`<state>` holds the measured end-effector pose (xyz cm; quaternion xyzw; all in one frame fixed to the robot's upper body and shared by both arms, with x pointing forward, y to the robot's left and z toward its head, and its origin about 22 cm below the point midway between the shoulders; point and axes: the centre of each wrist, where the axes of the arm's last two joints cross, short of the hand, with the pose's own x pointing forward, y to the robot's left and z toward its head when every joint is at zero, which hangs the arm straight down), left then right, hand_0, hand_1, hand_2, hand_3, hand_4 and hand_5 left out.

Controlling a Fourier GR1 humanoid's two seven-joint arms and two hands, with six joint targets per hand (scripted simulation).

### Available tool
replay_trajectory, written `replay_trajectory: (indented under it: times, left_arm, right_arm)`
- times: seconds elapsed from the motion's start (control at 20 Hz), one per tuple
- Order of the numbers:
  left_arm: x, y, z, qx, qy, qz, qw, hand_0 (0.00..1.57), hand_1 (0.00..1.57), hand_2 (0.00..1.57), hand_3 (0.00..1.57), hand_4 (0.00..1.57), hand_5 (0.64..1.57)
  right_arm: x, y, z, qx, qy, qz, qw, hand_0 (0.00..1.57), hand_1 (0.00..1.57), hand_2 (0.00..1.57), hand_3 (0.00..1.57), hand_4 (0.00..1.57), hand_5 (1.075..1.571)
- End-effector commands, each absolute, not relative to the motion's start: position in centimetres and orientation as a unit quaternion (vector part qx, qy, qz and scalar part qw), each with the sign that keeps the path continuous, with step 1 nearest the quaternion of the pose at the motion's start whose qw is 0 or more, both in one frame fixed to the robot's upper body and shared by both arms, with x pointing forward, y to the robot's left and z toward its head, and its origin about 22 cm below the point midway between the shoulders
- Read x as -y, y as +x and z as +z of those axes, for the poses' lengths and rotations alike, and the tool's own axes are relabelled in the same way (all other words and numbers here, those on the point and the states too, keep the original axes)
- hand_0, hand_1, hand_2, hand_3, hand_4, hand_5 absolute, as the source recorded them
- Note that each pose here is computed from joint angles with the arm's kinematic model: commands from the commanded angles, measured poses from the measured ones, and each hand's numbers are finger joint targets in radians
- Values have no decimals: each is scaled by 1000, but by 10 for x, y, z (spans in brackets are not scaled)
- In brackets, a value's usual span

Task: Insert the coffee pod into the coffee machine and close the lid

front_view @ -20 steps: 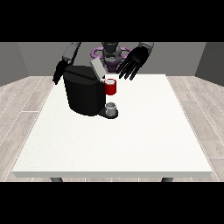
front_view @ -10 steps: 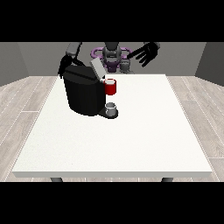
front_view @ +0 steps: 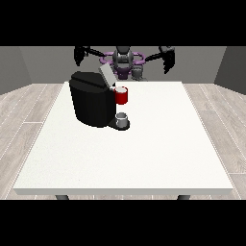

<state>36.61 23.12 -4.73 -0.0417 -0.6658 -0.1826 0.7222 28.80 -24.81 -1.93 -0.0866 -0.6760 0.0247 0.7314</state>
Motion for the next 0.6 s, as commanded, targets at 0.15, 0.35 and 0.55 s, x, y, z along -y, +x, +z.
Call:
replay_trajectory:
  times: [0.15,0.35,0.55]
  left_arm:
    - [-228,349,-59,669,-57,-156,725,0,0,0,0,404,1571]
    - [-229,346,-46,674,-70,-144,721,0,0,0,0,429,1571]
    - [-220,339,-44,680,-88,-154,712,0,0,0,0,360,1571]
  right_arm:
    - [265,318,33,720,-80,85,684,0,0,0,0,251,1571]
    - [274,326,40,696,-97,54,709,0,0,0,0,0,1571]
    - [285,340,38,684,-95,17,723,0,0,0,0,108,1571]
